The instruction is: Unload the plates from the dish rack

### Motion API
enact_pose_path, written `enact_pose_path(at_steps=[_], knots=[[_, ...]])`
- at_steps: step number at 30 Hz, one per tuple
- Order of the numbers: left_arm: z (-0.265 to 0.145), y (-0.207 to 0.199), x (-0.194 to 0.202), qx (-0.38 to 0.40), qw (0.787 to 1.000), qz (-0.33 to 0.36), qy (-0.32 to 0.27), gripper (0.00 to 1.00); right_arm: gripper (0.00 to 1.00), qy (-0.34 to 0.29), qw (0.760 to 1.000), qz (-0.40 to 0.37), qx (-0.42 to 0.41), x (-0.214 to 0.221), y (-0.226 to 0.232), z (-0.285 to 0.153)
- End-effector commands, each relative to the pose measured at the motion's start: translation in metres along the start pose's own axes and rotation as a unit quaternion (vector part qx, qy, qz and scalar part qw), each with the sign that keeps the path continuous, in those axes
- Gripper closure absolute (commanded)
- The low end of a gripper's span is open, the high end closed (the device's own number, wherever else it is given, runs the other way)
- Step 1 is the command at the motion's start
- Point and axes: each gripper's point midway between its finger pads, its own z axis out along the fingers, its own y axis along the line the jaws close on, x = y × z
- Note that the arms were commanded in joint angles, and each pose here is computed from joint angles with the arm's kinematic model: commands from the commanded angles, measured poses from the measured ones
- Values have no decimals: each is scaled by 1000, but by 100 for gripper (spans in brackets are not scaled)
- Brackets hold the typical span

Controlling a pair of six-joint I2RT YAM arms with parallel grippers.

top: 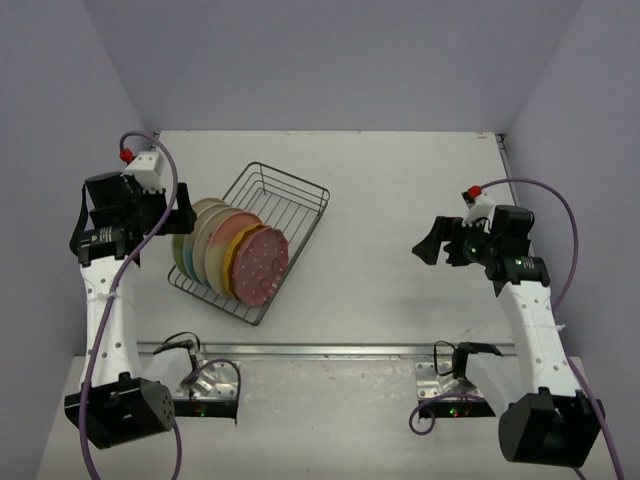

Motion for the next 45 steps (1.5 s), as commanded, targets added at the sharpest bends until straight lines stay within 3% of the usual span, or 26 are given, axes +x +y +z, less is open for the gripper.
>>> enact_pose_path(at_steps=[1,8,15,20,25,30,36,45], knots=[[-17,1,-38,-11,997,26,-69,0,1,-35,999,-24,2,-12,2,-6],[-36,-17,-63,20,992,73,-104,2,1,-61,998,-26,4,-10,4,-10],[-29,-51,-65,63,989,109,-72,8,1,-47,999,-25,-12,-5,8,-8],[-14,-122,-27,93,978,186,-9,16,1,-45,999,-23,-14,-4,8,-7],[-4,-141,3,118,967,221,47,34,1,-38,999,-22,-7,-2,5,-6],[4,-149,37,120,952,262,101,43,1,-33,999,-21,-6,2,3,-4],[7,-152,52,121,945,279,124,51,1,-28,999,-19,-5,3,0,-1],[15,-151,72,118,942,270,161,52,1,-22,1000,-15,-9,4,1,1]])
